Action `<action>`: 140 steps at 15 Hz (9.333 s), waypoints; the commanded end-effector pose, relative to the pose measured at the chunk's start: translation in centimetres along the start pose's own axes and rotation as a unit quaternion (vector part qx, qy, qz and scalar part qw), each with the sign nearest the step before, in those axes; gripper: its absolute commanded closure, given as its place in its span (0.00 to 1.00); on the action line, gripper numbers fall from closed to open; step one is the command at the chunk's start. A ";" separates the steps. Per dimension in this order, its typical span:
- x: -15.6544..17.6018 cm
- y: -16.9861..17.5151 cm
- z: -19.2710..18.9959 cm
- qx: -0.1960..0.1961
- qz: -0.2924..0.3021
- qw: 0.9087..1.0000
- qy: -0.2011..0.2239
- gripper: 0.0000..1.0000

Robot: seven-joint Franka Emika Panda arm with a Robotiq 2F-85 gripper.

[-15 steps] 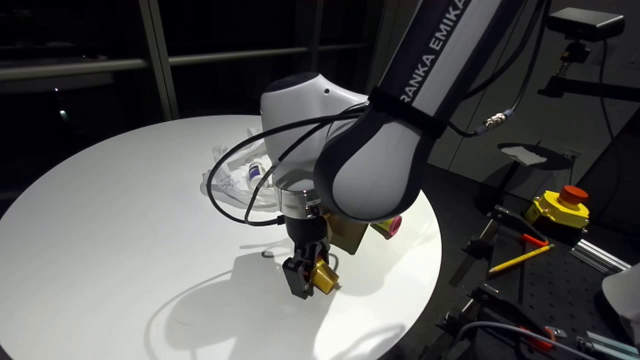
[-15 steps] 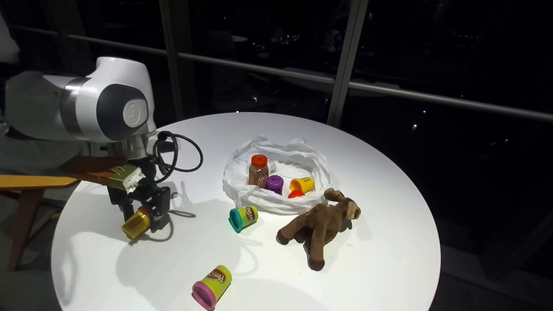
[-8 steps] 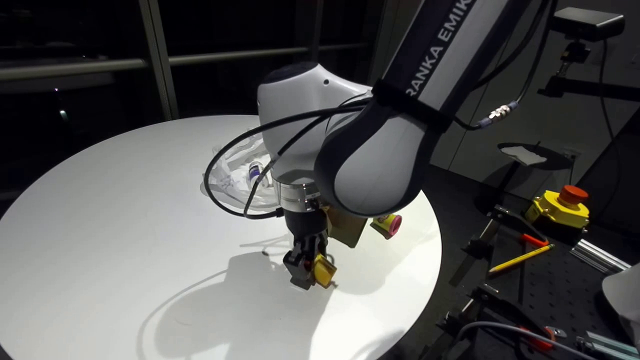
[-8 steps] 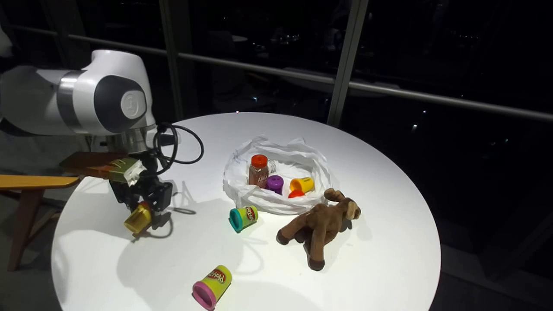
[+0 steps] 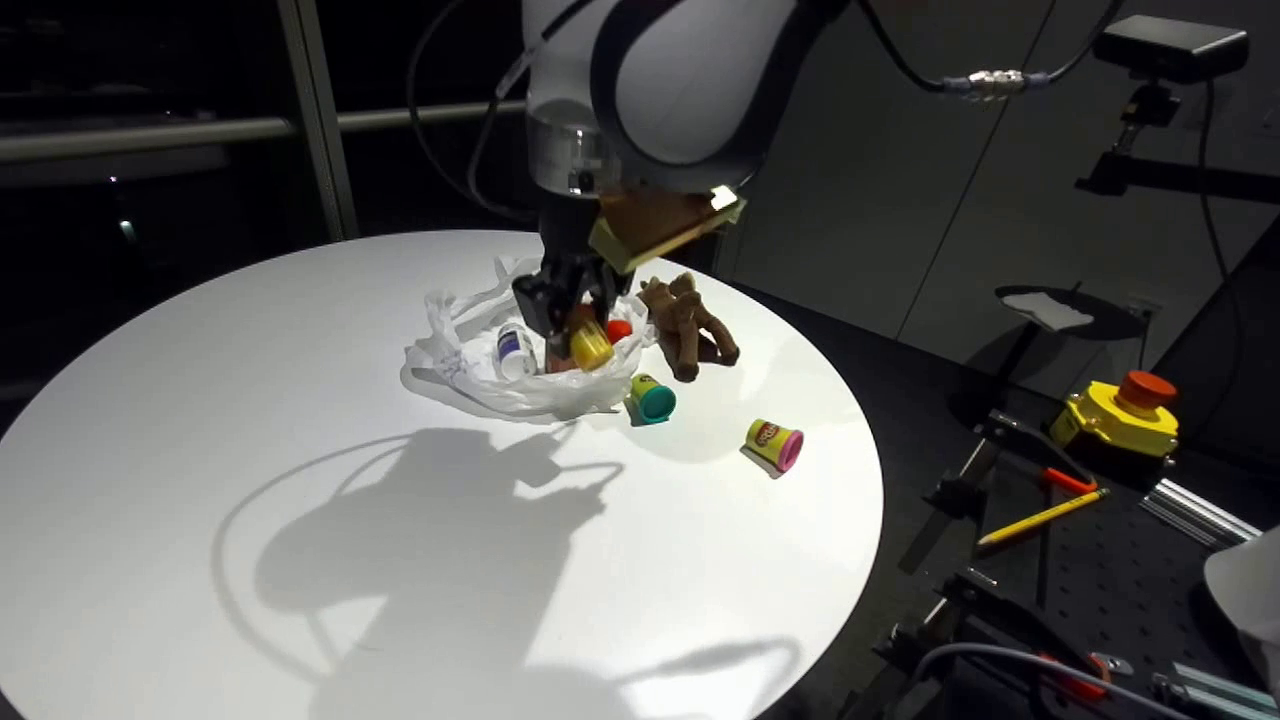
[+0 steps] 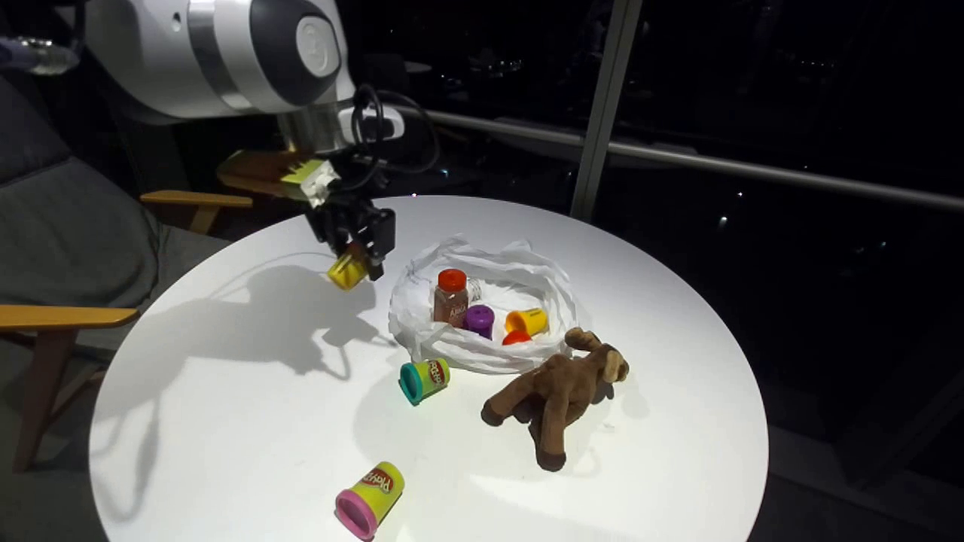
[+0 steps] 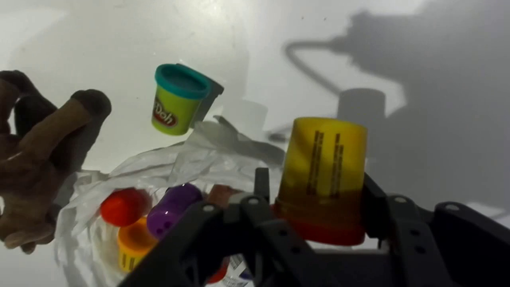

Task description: Pick up the objects from the table and put them on the plastic

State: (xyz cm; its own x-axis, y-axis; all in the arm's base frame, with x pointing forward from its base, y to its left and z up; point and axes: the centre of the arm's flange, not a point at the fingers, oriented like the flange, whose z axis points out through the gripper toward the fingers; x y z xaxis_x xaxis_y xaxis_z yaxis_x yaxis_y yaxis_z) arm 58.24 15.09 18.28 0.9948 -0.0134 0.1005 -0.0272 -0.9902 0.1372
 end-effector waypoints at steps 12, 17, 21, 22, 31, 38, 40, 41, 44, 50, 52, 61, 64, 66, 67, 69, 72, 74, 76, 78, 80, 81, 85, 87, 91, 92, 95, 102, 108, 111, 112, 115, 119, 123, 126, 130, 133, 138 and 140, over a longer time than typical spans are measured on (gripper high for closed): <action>15.0 5.7 2.0 -0.078 0.290 0.946 0.121 0.73; 17.5 3.9 3.6 -0.118 0.315 0.929 0.151 0.73; 17.8 2.7 6.6 -0.151 0.320 0.924 0.146 0.73; 17.7 2.7 7.7 -0.163 0.321 0.922 0.142 0.73; 17.8 2.4 11.1 -0.216 0.313 0.917 0.123 0.23; 16.9 3.8 8.5 -0.202 0.321 0.917 0.126 0.00; 16.0 4.1 6.9 -0.182 0.324 0.921 0.116 0.00; 15.0 4.0 5.7 -0.158 0.314 0.932 0.093 0.00; 11.9 3.0 1.5 -0.112 0.259 0.957 0.065 0.00; 7.0 1.2 -3.6 -0.061 0.141 0.988 -0.009 0.00; 4.4 1.5 -3.4 -0.044 0.111 0.992 -0.046 0.00; -7.7 7.2 2.9 0.014 0.057 0.993 -0.106 0.00; -11.2 9.7 6.2 0.020 0.079 0.992 -0.093 0.00; -12.5 11.1 7.7 0.020 0.095 0.992 -0.083 0.00; -12.8 11.7 8.2 0.018 0.104 0.991 -0.079 0.00; -13.0 12.4 8.3 0.023 0.111 0.991 -0.071 0.00; -12.1 12.4 7.4 0.034 0.119 0.991 -0.053 0.00; -11.3 12.1 7.0 0.042 0.126 0.990 -0.042 0.00; -10.3 11.8 6.9 0.044 0.130 0.990 -0.037 0.00; -9.2 11.5 7.2 0.039 0.130 0.990 -0.036 0.00; -8.0 11.3 7.4 0.040 0.133 0.990 -0.033 0.00; -7.2 11.1 7.4 0.042 0.132 0.990 -0.031 0.00; -4.7 10.0 8.0 0.049 0.133 0.990 -0.028 0.00; -4.0 9.5 9.1 0.045 0.132 0.990 -0.036 0.00; -3.5 9.3 11.2 0.034 0.135 0.989 -0.055 0.00; -3.3 9.3 11.6 0.030 0.135 0.989 -0.058 0.00; -2.7 9.5 12.5 0.020 0.135 0.989 -0.063 0.00; -1.1 9.9 13.4 -0.004 0.132 0.989 -0.069 0.58; -3.3 10.8 11.8 0.003 0.142 0.986 -0.081 0.73; -4.8 12.0 8.0 0.007 0.154 0.986 -0.063 0.73; -4.8 12.6 6.4 0.010 0.162 0.985 -0.051 0.73; -3.2 14.6 2.4 0.011 0.189 0.982 -0.011 0.73; 0.9 16.8 -0.7 0.028 0.223 0.973 0.047 0.73; 5.8 16.7 -1.7 0.029 0.241 0.968 0.065 0.73; 9.4 16.0 -2.6 0.019 0.249 0.966 0.069 0.73; 13.0 14.6 -2.0 0.012 0.254 0.966 0.046 0.73; 14.5 13.3 0.8 -0.001 0.250 0.968 0.013 0.73; 15.5 11.0 6.2 -0.029 0.241 0.969 -0.044 0.73; 15.7 10.8 7.6 -0.037 0.255 0.965 -0.052 0.73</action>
State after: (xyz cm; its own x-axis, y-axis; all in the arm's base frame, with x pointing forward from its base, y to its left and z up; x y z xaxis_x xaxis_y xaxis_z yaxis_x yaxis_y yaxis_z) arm 70.94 2.58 15.09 0.8735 -0.4804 0.0791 -0.4869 -0.8616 0.1437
